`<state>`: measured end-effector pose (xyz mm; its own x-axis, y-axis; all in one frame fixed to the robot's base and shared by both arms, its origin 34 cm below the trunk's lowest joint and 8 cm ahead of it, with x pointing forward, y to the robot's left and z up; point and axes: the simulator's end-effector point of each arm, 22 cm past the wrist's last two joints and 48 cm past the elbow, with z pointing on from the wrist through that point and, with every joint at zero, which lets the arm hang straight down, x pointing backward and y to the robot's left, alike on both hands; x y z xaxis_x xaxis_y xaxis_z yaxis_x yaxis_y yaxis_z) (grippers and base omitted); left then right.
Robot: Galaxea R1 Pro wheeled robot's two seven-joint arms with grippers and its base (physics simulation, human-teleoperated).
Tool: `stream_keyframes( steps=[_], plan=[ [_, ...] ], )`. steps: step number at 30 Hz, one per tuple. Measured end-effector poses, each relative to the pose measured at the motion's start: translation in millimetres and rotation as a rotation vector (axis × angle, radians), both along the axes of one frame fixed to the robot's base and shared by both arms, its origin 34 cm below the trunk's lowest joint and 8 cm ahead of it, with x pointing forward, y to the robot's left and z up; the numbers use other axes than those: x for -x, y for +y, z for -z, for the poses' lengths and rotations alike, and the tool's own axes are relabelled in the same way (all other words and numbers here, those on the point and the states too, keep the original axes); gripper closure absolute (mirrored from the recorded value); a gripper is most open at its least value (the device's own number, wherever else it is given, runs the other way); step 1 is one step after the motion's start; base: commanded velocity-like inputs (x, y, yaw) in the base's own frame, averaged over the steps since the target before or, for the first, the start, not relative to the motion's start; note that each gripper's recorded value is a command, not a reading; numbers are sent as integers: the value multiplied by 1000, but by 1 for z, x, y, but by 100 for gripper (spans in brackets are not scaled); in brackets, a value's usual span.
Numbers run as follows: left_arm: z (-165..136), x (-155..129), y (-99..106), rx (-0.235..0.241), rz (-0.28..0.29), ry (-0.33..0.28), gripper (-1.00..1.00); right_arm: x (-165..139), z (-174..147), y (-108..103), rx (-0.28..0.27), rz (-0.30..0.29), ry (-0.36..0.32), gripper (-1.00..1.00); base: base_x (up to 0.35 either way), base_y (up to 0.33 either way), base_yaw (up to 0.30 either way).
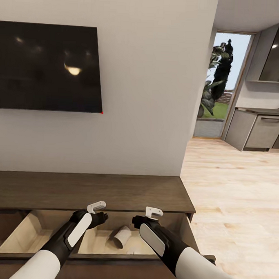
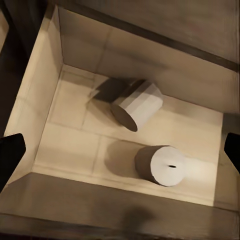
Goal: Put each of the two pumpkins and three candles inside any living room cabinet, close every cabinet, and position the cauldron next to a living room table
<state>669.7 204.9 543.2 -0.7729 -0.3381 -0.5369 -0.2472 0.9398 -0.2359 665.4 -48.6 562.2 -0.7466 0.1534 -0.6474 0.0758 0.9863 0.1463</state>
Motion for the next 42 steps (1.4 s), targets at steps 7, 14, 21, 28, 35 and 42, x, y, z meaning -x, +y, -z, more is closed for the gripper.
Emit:
stream_keyframes(
  steps=[7, 14, 21, 28, 35, 42],
  plan=[
    [-19, -4, -1, 1, 1, -7, -100, -4, -19, 0, -2, -1, -8, -100, -294, 78, -221],
    [-38, -7, -1, 1, 1, -15, -100, -7, -37, 0, -1, -1, -15, -100, -259, 68, -239],
    [-57, -10, -1, 0, 2, -24, -100, -10, -56, 0, -2, -1, -23, -100, -27, 6, -240],
    [-75, -13, -1, 0, 2, -31, -100, -13, -74, -1, -2, -2, -31, -100, -1, 0, -241],
    [-93, -16, -1, -1, 2, -38, -100, -15, -92, -1, -2, -1, -37, -100, -103, 0, -241],
    [-110, -18, -1, -1, 3, -45, -100, -18, -110, 6, -24, -23, -48, -100, -299, 0, -241]
  ],
)
